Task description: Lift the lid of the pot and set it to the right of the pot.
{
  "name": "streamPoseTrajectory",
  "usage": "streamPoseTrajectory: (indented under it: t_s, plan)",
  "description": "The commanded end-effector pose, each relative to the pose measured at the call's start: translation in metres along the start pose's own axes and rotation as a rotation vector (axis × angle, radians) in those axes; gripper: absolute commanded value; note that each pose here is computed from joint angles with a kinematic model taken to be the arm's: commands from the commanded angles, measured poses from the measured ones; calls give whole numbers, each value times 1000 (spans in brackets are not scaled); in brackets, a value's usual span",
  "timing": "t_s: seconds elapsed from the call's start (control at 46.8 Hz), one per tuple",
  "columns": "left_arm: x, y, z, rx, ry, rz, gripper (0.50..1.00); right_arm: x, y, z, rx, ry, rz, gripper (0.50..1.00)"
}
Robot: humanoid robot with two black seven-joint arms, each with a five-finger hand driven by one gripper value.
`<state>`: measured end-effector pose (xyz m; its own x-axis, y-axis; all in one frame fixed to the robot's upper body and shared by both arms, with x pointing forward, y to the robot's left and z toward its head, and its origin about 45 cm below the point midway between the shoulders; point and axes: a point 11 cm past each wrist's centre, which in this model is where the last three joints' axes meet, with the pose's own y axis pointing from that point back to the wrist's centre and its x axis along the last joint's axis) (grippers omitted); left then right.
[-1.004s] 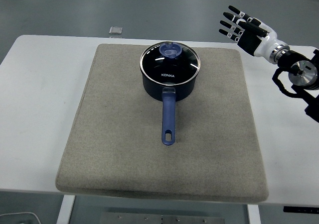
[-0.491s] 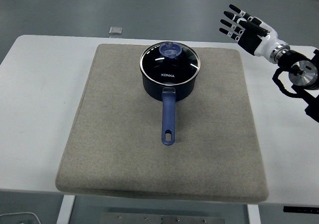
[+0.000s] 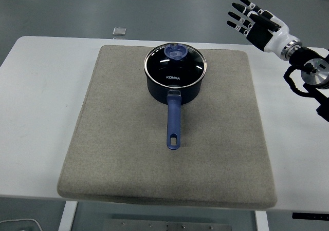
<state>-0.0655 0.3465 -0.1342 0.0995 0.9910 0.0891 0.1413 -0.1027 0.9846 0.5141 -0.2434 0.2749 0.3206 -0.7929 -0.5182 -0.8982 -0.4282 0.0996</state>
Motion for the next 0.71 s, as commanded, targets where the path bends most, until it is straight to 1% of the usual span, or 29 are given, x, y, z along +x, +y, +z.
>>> streamPoseTrajectory:
  t_s: [0.0,0.128,0.278,0.321,0.385,0.449,0.513,0.598,0.662,0.684]
  plan:
    - [0,0,0,0,0,0,1000,1,1,1,0,0,-3,905]
    - [0,0,0,0,0,0,1000,2,2,1,-10,32,-9,905]
    - [0,0,0,0,0,0,1000,-3,1,-3,-6,134,-33,903]
    - [0,0,0,0,0,0,1000,-4,1,-4,-11,164,-37,903]
    - [0,0,0,0,0,0,1000,-1,3,-7,-16,207,-34,903]
    - [0,0,0,0,0,0,1000,-3,2,-15,-16,249,-41,903]
    - [0,0,0,0,0,0,1000,-2,6,-24,-18,292,-43,903]
    - [0,0,0,0,0,0,1000,-11,4,-33,-25,360,-65,901]
    - [0,0,0,0,0,0,1000,-18,3,-38,-33,419,-79,901]
    - [0,0,0,0,0,0,1000,-21,2,-37,-41,441,-88,901]
